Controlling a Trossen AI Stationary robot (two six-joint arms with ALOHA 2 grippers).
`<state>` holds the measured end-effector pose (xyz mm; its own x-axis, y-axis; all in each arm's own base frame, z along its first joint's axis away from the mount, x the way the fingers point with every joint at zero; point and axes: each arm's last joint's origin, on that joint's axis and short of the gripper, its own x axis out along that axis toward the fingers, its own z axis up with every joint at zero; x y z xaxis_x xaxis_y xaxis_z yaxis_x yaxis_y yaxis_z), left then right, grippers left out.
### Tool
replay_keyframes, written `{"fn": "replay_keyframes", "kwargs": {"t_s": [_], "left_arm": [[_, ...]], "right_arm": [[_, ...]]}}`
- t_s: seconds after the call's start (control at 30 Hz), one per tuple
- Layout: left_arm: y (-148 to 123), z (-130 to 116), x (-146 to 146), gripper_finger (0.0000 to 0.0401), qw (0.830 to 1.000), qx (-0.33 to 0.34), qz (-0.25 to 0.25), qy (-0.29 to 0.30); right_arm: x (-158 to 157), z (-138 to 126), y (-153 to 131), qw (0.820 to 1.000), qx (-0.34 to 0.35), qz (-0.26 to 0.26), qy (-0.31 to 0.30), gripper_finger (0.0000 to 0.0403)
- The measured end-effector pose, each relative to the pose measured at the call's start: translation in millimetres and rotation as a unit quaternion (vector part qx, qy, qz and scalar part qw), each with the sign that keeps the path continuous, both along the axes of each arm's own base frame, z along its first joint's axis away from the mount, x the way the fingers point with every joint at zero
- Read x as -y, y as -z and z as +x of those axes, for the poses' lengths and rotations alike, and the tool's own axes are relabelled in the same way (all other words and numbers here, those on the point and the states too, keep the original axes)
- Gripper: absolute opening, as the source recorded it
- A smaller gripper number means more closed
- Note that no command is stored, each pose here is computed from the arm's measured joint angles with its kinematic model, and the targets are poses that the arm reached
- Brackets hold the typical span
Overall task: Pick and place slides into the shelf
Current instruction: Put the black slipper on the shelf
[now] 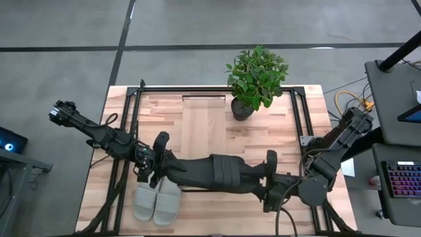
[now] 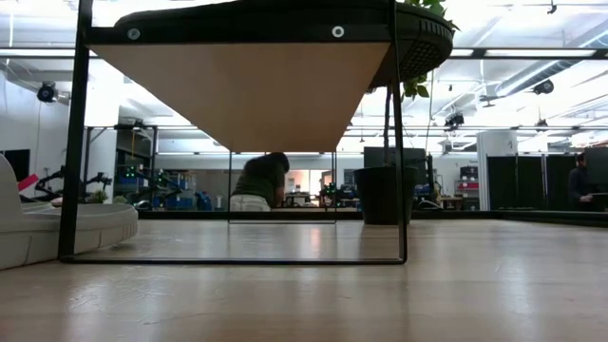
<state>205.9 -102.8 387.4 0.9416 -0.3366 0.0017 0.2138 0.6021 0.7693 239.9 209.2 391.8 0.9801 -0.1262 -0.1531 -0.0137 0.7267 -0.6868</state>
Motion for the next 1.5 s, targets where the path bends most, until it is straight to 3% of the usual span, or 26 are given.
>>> {"fn": "replay_keyframes", "kwargs": {"t_s": [0.13,0.33,0.57,0.97,1.2,1.33,1.5], "left_arm": [[0.3,0.0,0.0,0.0046,1.000,-0.001,0.000,0.000],[-0.7,-0.1,-0.2,0.0046,1.000,0.000,-0.007,-0.002],[-1.8,0.0,-1.0,0.0079,0.999,-0.003,-0.030,-0.019],[-1.6,0.4,-3.4,0.0097,0.997,-0.007,-0.046,-0.055],[-0.9,0.5,-6.3,0.0179,0.994,-0.008,-0.047,-0.103],[-3.5,-1.6,-8.7,0.0225,0.987,-0.017,-0.102,-0.122],[-12.0,-14.9,-15.9,0.0243,0.982,-0.004,-0.135,-0.131]], "right_arm": [[0.3,0.4,1.1,1.000,-0.004,0.000,-0.004,0.0144],[0.1,0.2,2.5,1.000,-0.011,-0.026,-0.011,0.0036],[0.6,1.0,2.4,0.999,-0.007,-0.031,-0.003,0.0035],[3.8,1.0,4.7,0.999,-0.012,-0.044,0.030,0.0035],[6.4,0.7,6.7,0.997,-0.017,-0.058,0.057,0.0035],[9.3,-1.3,11.1,0.994,-0.032,-0.066,0.076,0.0035],[13.9,-5.5,13.9,0.993,-0.047,-0.059,0.086,0.0035]]}}
